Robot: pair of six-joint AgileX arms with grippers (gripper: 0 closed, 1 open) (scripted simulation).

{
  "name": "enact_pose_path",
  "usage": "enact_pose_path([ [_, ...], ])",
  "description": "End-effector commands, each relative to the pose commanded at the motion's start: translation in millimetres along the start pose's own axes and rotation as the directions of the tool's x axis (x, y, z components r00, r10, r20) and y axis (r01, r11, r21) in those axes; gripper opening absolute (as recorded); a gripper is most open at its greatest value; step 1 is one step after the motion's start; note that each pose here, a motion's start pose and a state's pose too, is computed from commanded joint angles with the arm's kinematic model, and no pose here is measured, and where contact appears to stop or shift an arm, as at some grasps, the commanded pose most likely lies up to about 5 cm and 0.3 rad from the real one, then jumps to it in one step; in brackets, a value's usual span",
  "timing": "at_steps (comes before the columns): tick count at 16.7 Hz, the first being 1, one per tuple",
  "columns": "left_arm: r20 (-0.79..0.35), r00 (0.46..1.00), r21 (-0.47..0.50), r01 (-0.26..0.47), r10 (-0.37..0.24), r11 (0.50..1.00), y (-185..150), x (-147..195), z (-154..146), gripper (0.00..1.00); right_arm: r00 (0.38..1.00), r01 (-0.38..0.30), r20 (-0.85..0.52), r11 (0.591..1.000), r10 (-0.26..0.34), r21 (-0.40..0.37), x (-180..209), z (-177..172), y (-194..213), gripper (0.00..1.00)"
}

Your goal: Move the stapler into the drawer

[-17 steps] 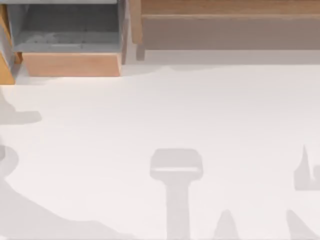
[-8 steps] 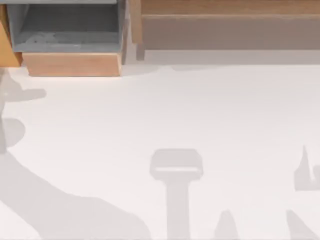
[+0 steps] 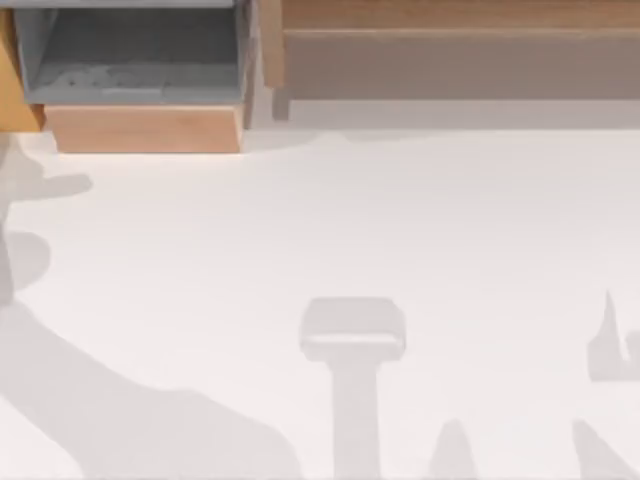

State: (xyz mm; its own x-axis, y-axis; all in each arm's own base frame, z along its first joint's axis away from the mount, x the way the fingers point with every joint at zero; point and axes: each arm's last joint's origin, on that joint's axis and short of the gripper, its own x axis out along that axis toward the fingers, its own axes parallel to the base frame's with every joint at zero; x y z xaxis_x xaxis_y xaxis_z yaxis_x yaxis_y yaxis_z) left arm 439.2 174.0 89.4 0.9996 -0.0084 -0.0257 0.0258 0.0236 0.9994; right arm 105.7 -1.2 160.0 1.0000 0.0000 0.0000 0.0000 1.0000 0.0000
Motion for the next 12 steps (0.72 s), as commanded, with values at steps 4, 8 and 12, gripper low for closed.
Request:
enact_pose_path([
  [4, 0.000, 1.000, 0.000, 0.000, 0.000, 1.000, 0.0, 0.0, 0.0, 0.53, 1.000, 0.000, 0.000, 1.000, 0.000, 0.000, 0.0, 0.0, 0.0, 1.00],
  [8, 0.000, 1.000, 0.000, 0.000, 0.000, 1.000, 0.0, 0.0, 0.0, 0.83, 1.000, 0.000, 0.000, 1.000, 0.000, 0.000, 0.0, 0.0, 0.0, 1.00],
  [12, 0.000, 1.000, 0.000, 0.000, 0.000, 1.000, 0.0, 0.0, 0.0, 1.00, 1.000, 0.000, 0.000, 1.000, 0.000, 0.000, 0.0, 0.0, 0.0, 1.00],
])
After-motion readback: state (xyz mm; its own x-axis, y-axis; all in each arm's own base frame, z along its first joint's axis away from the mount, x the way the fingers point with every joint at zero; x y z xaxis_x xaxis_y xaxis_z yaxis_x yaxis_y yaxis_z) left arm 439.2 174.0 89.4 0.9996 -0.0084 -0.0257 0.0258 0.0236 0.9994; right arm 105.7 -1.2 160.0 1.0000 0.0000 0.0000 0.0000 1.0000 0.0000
